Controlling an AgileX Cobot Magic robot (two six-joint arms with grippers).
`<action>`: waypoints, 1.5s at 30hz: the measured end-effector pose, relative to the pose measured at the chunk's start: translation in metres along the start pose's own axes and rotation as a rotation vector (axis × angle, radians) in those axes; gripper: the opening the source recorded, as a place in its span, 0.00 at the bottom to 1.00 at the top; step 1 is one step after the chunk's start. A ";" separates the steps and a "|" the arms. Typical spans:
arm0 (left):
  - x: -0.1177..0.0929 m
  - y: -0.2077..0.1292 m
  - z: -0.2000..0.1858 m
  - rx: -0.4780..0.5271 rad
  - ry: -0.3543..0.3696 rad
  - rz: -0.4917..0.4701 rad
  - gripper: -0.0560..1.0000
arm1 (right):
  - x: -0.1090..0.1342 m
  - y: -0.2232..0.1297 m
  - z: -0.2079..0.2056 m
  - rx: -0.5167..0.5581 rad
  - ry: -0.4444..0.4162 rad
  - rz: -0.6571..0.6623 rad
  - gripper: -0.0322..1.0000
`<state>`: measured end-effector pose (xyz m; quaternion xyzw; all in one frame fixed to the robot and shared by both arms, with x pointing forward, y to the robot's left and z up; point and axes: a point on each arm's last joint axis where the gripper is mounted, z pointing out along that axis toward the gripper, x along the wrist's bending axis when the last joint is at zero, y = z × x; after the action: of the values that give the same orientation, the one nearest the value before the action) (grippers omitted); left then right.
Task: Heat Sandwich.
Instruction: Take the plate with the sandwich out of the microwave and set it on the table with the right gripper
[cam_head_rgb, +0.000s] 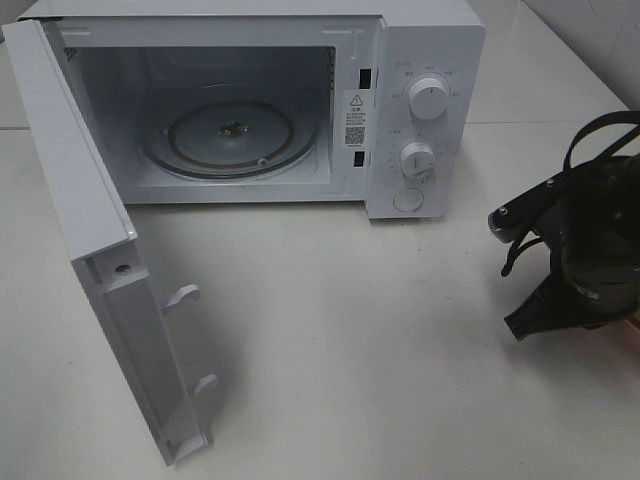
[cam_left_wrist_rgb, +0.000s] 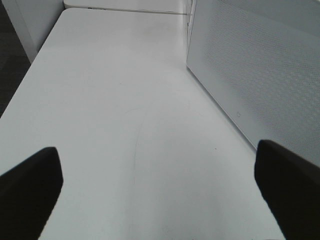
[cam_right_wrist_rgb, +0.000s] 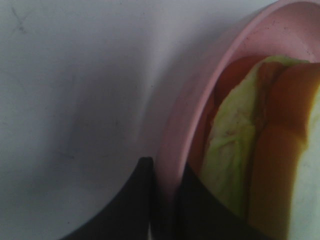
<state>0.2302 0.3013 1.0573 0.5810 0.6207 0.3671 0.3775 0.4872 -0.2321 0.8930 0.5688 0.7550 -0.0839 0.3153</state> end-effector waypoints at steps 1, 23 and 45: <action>0.000 0.000 0.000 0.000 0.000 0.000 0.99 | 0.002 -0.001 0.003 0.008 -0.002 -0.008 0.13; 0.000 0.000 0.000 0.000 0.000 0.000 0.99 | 0.015 -0.005 0.018 0.050 0.011 -0.021 0.21; 0.000 0.000 0.000 0.000 0.000 0.000 0.99 | -0.023 -0.012 -0.069 -0.051 0.311 -0.031 0.70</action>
<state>0.2302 0.3013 1.0573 0.5810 0.6207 0.3671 0.3775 0.4535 -0.2218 0.9574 0.5552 0.8051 0.0194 0.2077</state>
